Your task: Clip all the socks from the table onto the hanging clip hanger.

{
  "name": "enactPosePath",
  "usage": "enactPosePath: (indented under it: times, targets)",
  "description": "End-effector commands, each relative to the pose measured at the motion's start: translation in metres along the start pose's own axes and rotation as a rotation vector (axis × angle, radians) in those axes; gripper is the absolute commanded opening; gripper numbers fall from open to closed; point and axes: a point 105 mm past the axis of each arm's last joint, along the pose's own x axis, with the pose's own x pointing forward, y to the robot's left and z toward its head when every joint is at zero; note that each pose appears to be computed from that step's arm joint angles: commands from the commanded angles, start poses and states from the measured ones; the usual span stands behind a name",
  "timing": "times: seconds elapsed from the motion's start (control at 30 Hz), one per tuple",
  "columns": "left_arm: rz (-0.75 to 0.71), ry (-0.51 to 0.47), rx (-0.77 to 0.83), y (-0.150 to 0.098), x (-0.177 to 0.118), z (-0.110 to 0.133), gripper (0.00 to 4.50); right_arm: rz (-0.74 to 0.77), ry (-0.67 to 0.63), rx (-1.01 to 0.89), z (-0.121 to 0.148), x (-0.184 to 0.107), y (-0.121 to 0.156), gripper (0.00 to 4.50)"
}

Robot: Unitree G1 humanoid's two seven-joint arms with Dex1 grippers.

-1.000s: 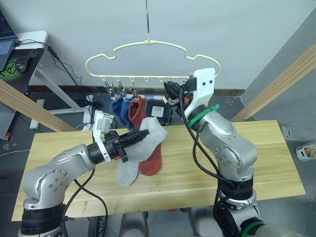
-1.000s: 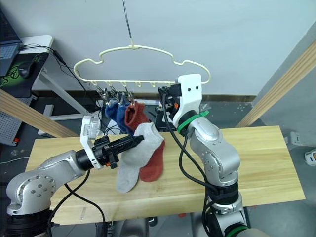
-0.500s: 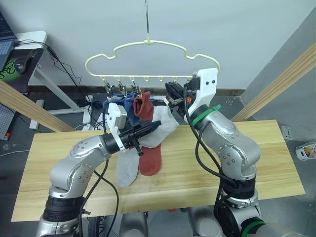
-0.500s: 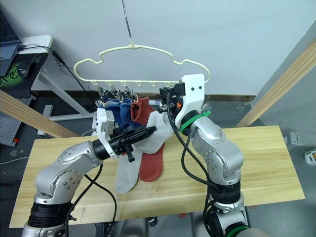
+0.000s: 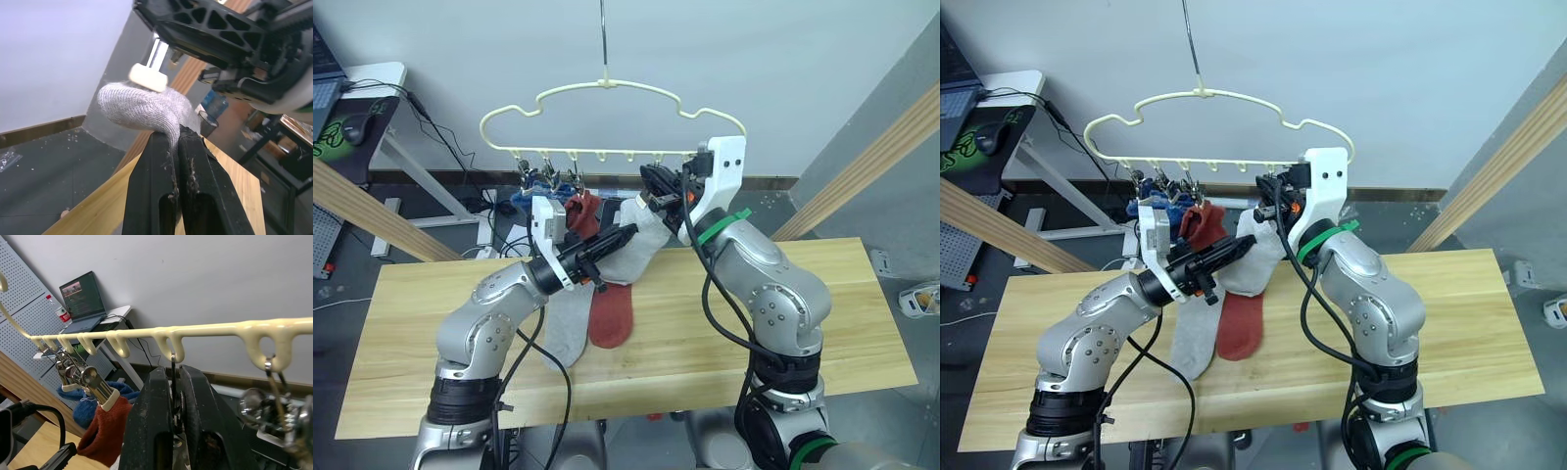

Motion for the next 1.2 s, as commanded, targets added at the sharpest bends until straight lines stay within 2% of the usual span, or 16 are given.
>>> enactPosePath:
  times: [0.03,0.37,0.67,0.8,0.9,1.03,1.2]
  targets:
    - [0.000,-0.065,0.003,-0.002,0.004,0.011,0.00,0.042,-0.055,0.003,0.014,-0.003,0.012,0.01]
    - [0.008,-0.144,-0.068,-0.006,0.013,0.021,0.00,0.055,-0.046,0.019,0.011,-0.002,0.017,0.01]
    - [-0.002,-0.151,-0.086,-0.009,0.018,0.021,0.00,0.057,-0.024,0.034,0.007,-0.001,0.018,0.01]
    - [0.010,-0.154,-0.082,-0.007,0.019,0.021,0.00,0.062,-0.018,0.036,0.005,-0.002,0.018,1.41]
    - [0.022,-0.156,-0.081,-0.005,0.020,0.021,0.00,0.063,-0.012,0.037,0.005,-0.003,0.018,2.64]
    - [0.036,-0.152,-0.074,-0.003,0.019,0.020,0.00,0.085,-0.004,0.031,0.005,-0.005,0.020,3.97]
    - [0.085,-0.118,-0.041,0.003,0.014,0.015,0.00,0.174,0.031,-0.035,0.005,-0.019,0.022,3.97]
